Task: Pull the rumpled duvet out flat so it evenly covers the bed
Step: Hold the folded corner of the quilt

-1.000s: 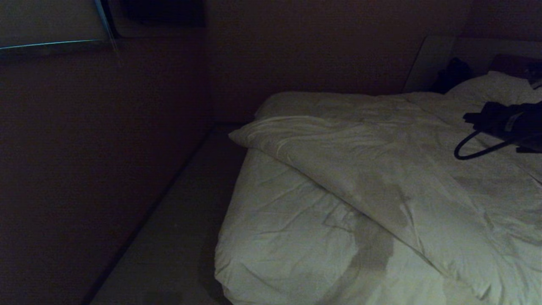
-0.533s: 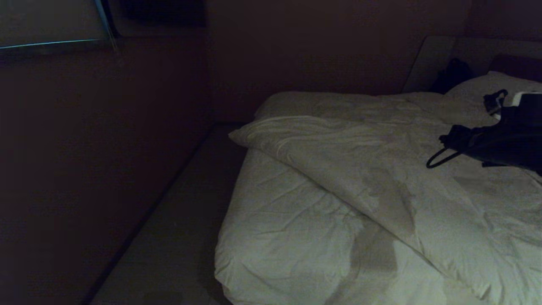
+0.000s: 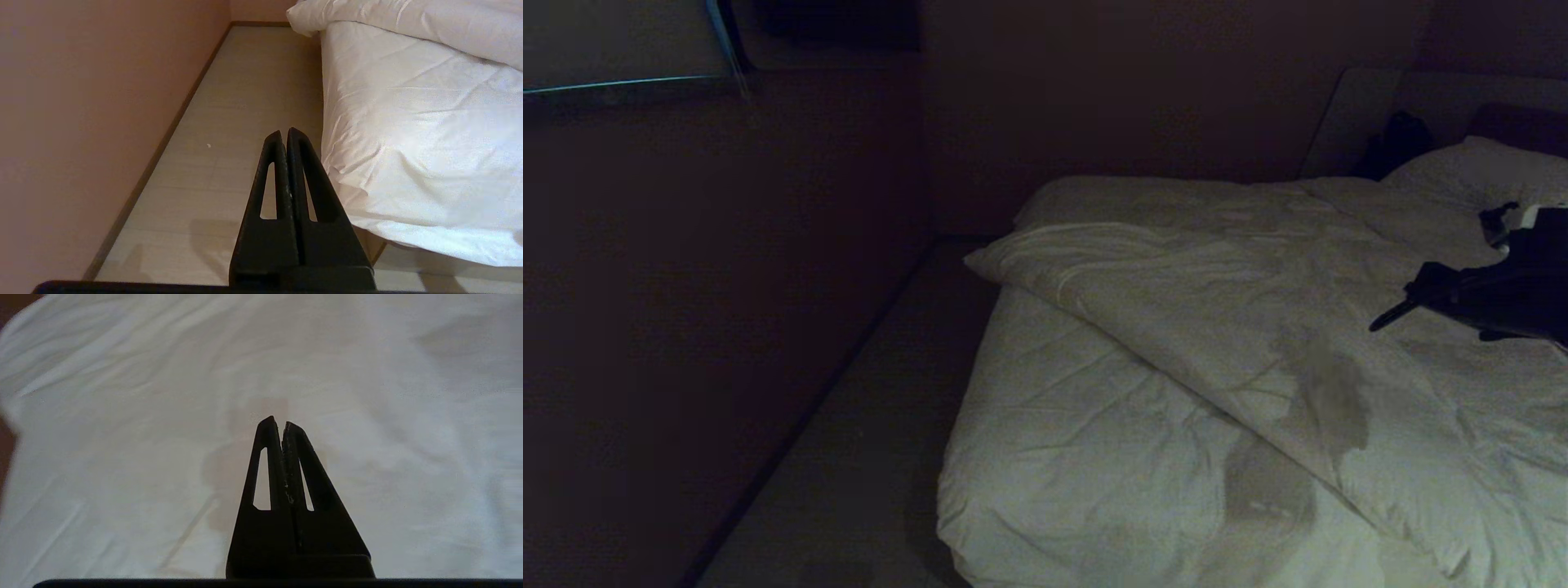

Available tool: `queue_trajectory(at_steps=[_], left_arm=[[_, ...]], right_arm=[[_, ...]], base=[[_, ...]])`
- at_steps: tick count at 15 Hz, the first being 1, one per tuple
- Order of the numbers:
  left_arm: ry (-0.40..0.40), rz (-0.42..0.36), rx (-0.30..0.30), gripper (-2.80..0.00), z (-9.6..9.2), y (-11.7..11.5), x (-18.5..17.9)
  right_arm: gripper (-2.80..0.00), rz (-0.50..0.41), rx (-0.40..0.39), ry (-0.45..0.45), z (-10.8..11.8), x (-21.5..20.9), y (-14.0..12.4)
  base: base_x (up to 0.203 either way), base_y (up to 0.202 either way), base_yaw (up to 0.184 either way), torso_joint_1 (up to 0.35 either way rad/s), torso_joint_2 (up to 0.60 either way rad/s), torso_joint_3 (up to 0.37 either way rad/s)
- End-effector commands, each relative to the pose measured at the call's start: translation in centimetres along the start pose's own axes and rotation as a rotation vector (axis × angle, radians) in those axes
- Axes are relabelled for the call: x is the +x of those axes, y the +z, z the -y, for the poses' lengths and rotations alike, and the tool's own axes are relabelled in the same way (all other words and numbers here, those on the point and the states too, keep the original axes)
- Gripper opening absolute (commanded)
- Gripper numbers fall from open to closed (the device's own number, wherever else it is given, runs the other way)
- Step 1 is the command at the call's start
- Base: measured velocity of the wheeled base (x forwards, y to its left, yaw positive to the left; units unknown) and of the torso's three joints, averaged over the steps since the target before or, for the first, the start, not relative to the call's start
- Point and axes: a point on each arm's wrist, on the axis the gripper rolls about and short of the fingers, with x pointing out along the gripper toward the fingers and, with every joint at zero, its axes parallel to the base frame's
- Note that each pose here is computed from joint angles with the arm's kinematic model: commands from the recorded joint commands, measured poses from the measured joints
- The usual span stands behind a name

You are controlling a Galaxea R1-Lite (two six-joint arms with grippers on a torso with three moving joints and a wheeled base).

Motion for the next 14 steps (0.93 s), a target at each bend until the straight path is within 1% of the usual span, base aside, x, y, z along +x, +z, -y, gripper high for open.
queue_trajectory(at_steps=[1, 2, 4, 6, 14], left_arm=[[0.001, -0.001, 0.0, -2.8, 0.0, 0.0, 0.0], [0.001, -0.001, 0.0, -2.8, 0.0, 0.0, 0.0], [0.001, -0.001, 0.0, -2.8, 0.0, 0.0, 0.0], [0.001, -0.001, 0.0, -2.8, 0.0, 0.0, 0.0], [0.001, -0.001, 0.0, -2.8, 0.0, 0.0, 0.0]], right_arm=[[-2.8, -0.018, 0.002, -0.018, 0.6, 1.0, -0.7], [-2.8, -0.026, -0.004, -0.035, 0.9, 1.7, -1.0], [-2.8, -0.027, -0.011, -0.107, 1.5, 3.1, -1.7], [-2.8, -0.041, -0.011, -0.138, 1.8, 4.1, -2.4], [-2.8, -0.083, -0.009, -0.147, 2.2, 5.8, -3.9]], base=[[0.0, 0.0, 0.0, 0.0, 0.0, 0.0], [0.0, 0.0, 0.0, 0.0, 0.0, 0.0], [0.0, 0.0, 0.0, 0.0, 0.0, 0.0], [0.0, 0.0, 0.0, 0.0, 0.0, 0.0], [0.0, 0.0, 0.0, 0.0, 0.0, 0.0]])
